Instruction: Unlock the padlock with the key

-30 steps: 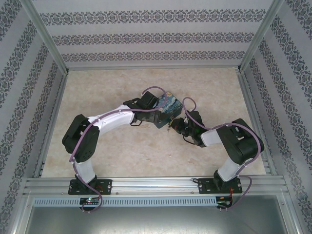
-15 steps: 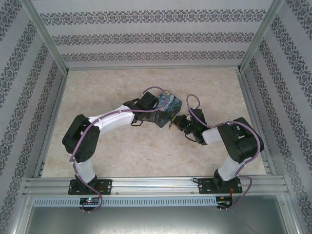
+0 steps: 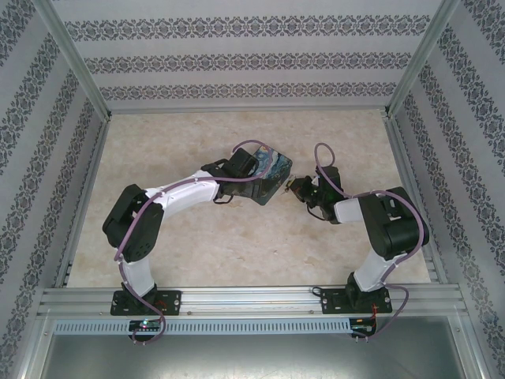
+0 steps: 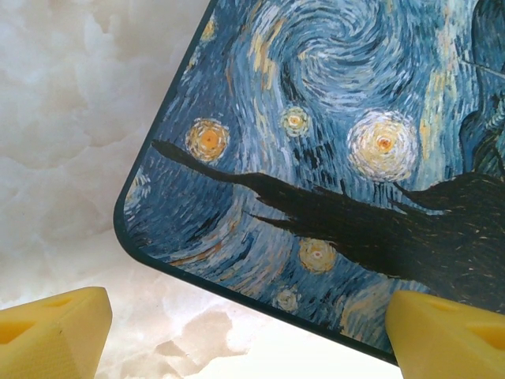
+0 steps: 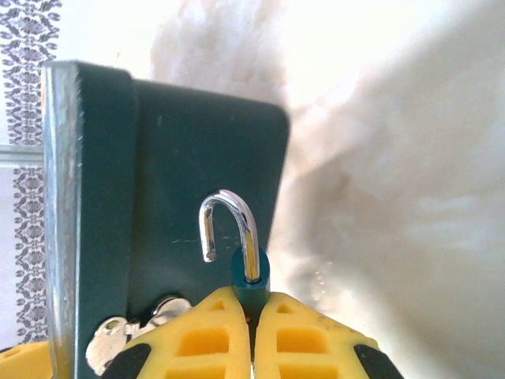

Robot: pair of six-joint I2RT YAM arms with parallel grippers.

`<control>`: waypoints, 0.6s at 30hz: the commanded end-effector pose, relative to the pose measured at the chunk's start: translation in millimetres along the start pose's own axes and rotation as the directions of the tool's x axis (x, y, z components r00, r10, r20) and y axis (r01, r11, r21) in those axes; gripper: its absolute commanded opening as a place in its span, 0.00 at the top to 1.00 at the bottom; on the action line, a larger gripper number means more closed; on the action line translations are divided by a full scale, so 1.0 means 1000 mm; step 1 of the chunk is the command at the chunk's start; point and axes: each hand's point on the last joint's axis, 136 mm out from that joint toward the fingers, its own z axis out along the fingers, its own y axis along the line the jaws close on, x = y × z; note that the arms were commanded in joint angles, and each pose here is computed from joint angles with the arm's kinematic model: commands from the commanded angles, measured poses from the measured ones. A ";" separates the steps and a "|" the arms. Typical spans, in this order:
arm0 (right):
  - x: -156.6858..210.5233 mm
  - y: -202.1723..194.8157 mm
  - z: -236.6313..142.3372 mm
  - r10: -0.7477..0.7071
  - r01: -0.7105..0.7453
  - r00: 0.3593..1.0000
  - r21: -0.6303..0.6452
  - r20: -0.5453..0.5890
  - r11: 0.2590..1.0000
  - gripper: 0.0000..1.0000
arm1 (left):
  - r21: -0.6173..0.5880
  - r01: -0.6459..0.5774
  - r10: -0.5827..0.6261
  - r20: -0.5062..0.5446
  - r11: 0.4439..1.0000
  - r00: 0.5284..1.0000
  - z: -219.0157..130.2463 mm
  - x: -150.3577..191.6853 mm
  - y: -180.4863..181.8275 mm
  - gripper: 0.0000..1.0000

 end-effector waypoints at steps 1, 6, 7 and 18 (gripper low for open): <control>-0.001 -0.002 -0.013 -0.021 0.021 1.000 -0.010 0.006 1.000 1.00 | -0.105 -0.074 0.053 -0.192 0.992 0.980 0.015 0.051 0.022 0.09; 0.004 -0.022 -0.031 0.002 -0.002 1.000 0.014 0.019 1.000 1.00 | -0.074 -0.054 0.044 -0.137 0.996 0.990 -0.001 0.026 0.015 0.06; 0.005 -0.026 -0.034 0.008 -0.009 1.000 0.021 0.022 1.000 1.00 | -0.058 -0.041 0.034 -0.123 0.997 0.992 -0.006 0.020 0.013 0.05; 0.013 -0.066 -0.074 0.092 -0.097 0.993 0.067 0.073 0.993 0.66 | 0.079 0.098 -0.101 0.030 0.992 0.994 -0.076 -0.034 0.013 0.00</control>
